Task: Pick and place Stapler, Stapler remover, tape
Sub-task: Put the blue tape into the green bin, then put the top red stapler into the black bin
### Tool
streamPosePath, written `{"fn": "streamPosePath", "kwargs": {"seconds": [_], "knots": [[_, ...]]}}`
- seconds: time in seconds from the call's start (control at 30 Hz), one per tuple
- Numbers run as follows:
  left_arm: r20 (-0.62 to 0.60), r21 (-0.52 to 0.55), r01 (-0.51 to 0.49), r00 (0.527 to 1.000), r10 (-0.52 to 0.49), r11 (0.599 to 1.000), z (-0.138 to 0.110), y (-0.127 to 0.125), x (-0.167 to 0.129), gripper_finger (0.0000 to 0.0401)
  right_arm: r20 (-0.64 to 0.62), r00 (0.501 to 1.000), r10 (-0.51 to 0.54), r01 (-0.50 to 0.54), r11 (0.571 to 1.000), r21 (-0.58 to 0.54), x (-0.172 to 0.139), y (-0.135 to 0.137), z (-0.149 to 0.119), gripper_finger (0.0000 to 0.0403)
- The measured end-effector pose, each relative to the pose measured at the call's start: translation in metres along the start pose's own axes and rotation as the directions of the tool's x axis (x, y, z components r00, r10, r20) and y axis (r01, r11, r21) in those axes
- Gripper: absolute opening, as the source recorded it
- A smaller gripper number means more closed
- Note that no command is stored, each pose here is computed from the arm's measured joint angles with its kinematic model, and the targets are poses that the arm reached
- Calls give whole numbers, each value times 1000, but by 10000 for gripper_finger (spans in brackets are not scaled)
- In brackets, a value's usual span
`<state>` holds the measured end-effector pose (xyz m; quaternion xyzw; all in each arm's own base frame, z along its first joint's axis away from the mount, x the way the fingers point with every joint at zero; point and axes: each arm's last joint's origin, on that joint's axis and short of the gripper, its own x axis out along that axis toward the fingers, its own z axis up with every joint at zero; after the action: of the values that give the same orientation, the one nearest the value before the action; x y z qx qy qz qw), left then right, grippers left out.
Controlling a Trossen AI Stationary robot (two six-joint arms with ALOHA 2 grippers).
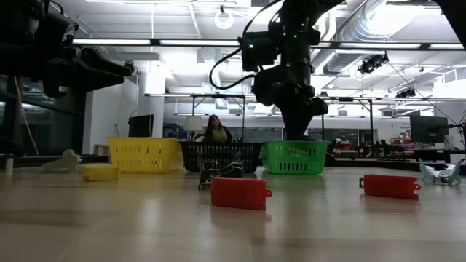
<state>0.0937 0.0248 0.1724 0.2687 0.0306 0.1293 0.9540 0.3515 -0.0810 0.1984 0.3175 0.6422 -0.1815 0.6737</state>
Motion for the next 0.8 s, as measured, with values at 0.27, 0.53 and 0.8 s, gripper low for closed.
{"fn": "streamPosePath", "kwargs": {"seconds": [0.27,0.53,0.8], "knots": [[0,0,0,1000,0,1000,0,0,0,282,7,1000,-20,21,1000,-23,0,-2,0,153],[0,0,0,1000,0,1000,0,0,0,282,1,1000,-16,16,999,31,-12,-15,8,208],[0,0,0,1000,0,1000,0,0,0,282,96,988,-125,121,992,46,-48,-27,24,209]]}}
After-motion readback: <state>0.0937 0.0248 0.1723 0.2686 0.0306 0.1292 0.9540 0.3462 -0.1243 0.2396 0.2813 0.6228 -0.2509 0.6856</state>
